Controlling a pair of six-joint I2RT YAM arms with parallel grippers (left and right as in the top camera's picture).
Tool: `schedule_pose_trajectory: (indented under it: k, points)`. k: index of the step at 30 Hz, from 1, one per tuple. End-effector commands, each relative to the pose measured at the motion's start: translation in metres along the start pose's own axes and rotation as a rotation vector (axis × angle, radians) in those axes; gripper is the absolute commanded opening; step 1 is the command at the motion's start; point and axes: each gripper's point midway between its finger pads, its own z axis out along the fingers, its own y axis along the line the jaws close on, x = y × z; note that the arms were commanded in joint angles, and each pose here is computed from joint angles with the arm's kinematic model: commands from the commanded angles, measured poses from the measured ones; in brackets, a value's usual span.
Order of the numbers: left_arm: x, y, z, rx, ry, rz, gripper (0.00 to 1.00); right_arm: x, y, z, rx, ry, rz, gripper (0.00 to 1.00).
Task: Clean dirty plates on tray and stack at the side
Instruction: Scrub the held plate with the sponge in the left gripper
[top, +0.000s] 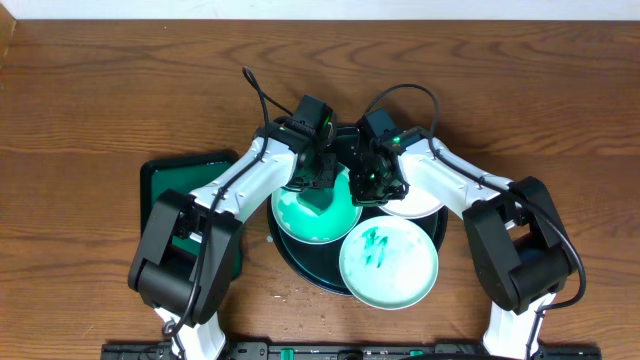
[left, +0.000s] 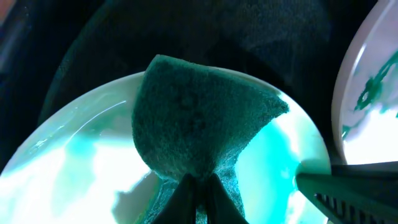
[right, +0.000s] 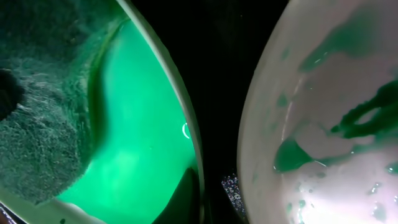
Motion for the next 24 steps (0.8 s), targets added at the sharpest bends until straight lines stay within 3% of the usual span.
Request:
schedule_pose_trajectory:
  k: [1,5,9,16,21,24]
  points:
    - [-0.012,0.014,0.005,-0.048,-0.044,-0.023,0.07,0.007,-0.024,0.008,0.094,0.024,0.006,0.01]
    - [-0.022,0.066,-0.004,-0.252,-0.095,-0.076,0.07,0.01,-0.025,0.008,0.099,0.034,0.002,0.01]
    - [-0.014,0.098,-0.012,-0.344,-0.063,-0.122,0.07,0.01,-0.025,0.008,0.099,0.035,-0.002,0.01]
    - [-0.011,0.095,-0.042,-0.34,-0.082,-0.114,0.07,0.009,-0.025,0.008,0.098,0.032,-0.006,0.01]
    - [-0.016,0.082,-0.095,-0.322,-0.19,-0.106,0.07,0.009,-0.025,0.008,0.097,0.029,-0.007,0.01]
    - [-0.014,0.092,-0.133,-0.388,-0.27,-0.134,0.07,0.009,-0.025,0.008,0.097,0.029,-0.007,0.01]
